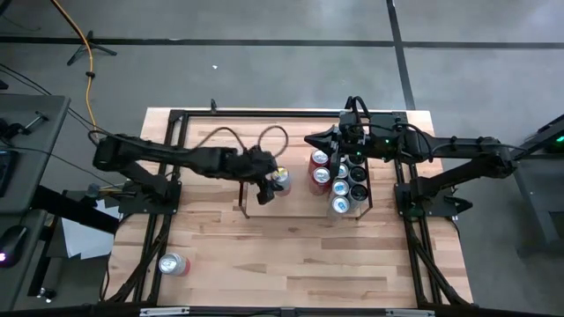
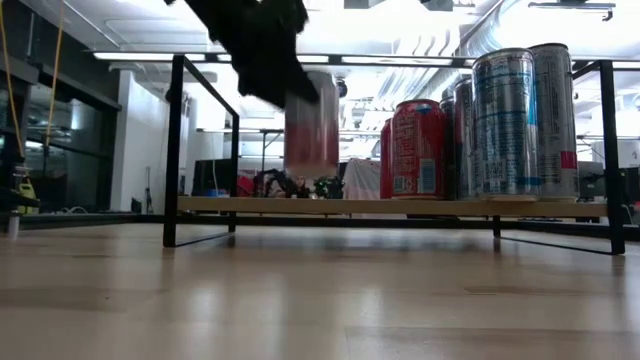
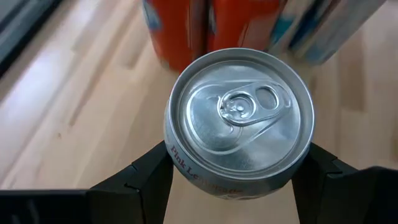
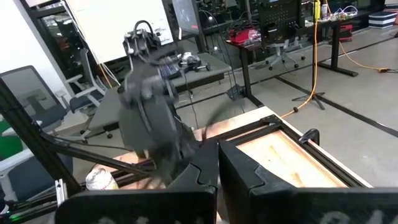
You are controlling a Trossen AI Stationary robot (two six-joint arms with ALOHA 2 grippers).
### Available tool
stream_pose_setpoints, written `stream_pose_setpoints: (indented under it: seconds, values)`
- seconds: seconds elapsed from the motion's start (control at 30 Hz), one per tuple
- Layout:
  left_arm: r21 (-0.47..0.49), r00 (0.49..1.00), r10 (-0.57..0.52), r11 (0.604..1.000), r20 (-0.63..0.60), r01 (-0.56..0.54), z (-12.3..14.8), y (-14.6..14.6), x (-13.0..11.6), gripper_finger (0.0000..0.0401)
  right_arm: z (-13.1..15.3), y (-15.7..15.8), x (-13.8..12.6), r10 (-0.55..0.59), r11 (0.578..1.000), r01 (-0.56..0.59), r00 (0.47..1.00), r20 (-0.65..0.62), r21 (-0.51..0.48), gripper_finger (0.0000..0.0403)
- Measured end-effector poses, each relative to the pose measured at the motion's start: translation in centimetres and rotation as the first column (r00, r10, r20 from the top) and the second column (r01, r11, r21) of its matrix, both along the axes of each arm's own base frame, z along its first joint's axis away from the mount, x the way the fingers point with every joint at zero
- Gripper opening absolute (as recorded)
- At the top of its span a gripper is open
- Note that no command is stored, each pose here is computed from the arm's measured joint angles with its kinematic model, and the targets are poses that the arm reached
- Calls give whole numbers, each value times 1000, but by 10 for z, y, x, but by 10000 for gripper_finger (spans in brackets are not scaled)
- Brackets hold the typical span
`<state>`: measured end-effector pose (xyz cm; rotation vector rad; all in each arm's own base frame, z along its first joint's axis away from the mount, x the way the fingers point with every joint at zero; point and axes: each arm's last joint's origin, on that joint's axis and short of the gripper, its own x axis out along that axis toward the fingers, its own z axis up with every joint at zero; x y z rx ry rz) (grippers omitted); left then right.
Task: Place canned beverage on shelf
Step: Put the white pink soda can on the shelf
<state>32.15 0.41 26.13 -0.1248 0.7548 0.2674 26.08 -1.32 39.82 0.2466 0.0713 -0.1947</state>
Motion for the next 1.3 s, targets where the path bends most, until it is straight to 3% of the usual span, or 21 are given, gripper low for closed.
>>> stream_pose_setpoints:
  seconds: [0.13,0.23,1.03,1.3]
  values:
    - [6,997,0,1000,-75,1,-25,-2,12,209,0,0,0,0,1000,0,1000,0,0,0]
    - [23,998,-13,1000,-57,14,-30,-7,19,209,0,0,0,0,1000,0,1000,0,0,0]
    - [26,999,-29,999,-24,30,-32,-18,24,240,0,0,0,2,1000,-2,1000,0,1,0]
    - [-74,1000,7,997,-9,-8,-30,-7,23,301,0,0,0,2,1000,-2,1000,-2,-7,0]
